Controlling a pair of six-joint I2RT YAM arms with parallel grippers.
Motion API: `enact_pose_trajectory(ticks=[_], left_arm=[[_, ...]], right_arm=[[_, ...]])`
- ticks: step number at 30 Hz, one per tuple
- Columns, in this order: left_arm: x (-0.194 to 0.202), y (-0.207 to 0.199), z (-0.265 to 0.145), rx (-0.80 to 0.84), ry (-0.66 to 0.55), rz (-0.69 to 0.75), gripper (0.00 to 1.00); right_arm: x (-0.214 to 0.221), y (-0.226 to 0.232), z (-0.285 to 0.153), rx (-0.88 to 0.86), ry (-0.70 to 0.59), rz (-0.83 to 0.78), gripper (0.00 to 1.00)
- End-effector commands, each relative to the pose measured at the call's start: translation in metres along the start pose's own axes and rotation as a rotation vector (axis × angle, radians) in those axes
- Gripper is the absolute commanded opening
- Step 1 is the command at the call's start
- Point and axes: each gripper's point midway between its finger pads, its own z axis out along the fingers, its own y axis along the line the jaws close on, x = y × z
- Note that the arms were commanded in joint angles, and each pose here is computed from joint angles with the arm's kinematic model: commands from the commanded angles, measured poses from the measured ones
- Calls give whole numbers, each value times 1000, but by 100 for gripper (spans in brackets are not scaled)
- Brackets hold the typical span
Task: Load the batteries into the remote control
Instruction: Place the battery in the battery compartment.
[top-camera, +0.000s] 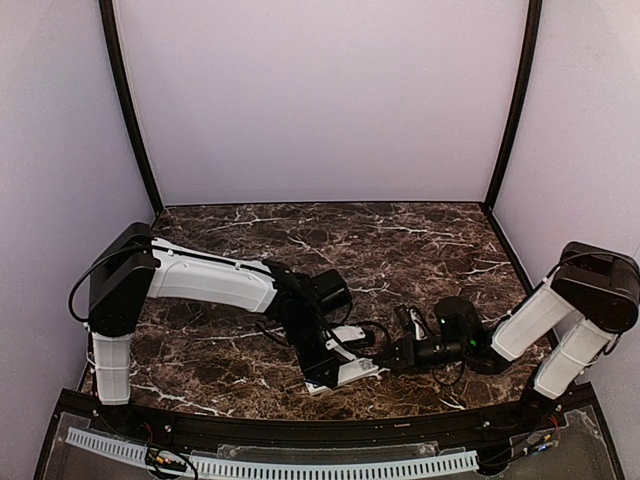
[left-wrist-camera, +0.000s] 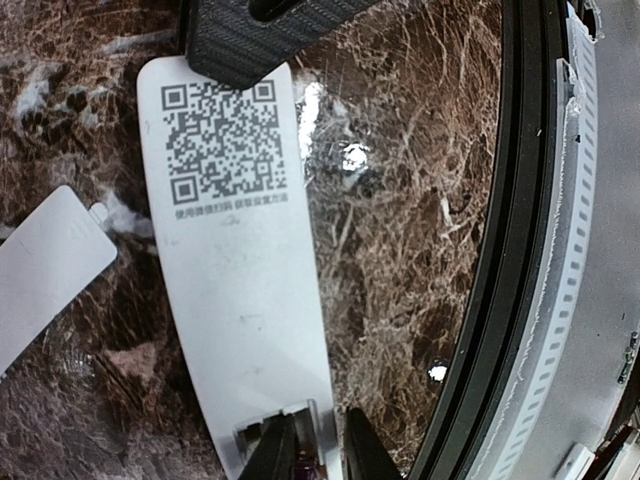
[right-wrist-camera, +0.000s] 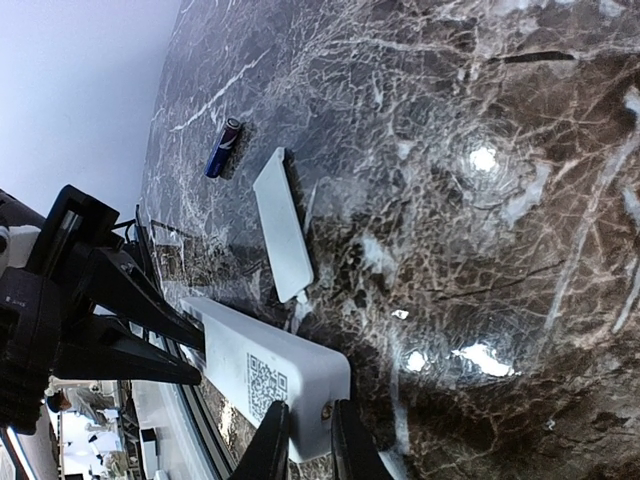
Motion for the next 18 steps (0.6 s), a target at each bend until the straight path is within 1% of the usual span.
enact_pose_trajectory(ticks=[1,2,4,10,14,18], left_arm=[[8,5,9,-39,46,12,20],[6,5,6,-49,44,12,20],[1,5,-3,-74,30,20,25],[-17,6,-46,-194,-29,78,34],[-20,4,-69,-247,-41,107,36],[-7,11,-76,-297,-16,120,35]], right_arm=[[17,19,2,-63,78,-33,14],[17,19,2,-63,77,-33,14],[17,19,2,-63,76,-34,15],[16,19,1,-60,72,-38,16],[16,20,1,-58,70,-42,17],[15,21,1,-58,69,-46,17]])
